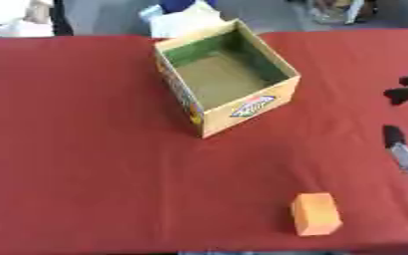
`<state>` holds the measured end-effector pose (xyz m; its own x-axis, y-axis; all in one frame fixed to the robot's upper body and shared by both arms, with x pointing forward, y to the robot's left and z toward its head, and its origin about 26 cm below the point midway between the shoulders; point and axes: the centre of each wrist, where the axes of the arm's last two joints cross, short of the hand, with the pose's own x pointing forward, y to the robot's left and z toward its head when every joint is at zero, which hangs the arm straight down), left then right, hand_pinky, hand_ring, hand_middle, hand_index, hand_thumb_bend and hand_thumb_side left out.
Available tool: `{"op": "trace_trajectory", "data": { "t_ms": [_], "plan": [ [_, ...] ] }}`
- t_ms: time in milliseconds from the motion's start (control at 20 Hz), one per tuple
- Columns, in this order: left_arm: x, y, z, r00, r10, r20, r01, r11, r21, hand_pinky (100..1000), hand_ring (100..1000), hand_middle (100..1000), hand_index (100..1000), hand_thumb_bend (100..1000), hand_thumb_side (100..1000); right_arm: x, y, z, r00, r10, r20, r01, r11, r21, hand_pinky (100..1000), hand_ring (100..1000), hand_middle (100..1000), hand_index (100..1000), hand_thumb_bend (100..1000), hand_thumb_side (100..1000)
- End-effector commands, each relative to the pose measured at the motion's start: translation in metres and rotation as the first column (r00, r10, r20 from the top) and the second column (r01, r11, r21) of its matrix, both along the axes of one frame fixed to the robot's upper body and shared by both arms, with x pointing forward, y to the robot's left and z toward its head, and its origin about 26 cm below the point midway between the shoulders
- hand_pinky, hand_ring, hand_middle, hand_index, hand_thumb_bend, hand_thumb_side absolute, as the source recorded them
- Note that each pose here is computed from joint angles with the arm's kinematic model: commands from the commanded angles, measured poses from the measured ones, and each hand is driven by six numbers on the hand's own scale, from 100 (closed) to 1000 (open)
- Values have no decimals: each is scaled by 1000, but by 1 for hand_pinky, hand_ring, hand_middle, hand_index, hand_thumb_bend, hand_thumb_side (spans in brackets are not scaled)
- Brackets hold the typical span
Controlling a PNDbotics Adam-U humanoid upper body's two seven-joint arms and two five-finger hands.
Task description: Pick up objects on the table and place them in the box.
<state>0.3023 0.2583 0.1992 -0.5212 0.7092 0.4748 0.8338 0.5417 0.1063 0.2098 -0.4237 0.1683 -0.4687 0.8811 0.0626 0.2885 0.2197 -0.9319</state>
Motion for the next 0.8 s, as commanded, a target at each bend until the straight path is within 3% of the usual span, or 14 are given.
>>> {"op": "trace_trajectory", "data": {
  "t_ms": [50,250,800],
  "plan": [
    [-2,4,7,999,37,-30,-38,998,-46,718,994,1000,974,176,697,1,1,10,1000,12,18,-12,1000,-20,764,862,632,834,100,663],
    [-2,4,9,994,75,-73,-81,994,-77,707,978,1000,942,167,694,2,1,10,1000,14,17,-13,1000,-19,763,862,631,834,100,663],
    [-2,6,8,993,93,-77,-99,992,-76,675,940,1000,906,131,683,1,1,9,1000,10,7,-10,1000,-23,766,864,637,835,100,669]
  ]
}}
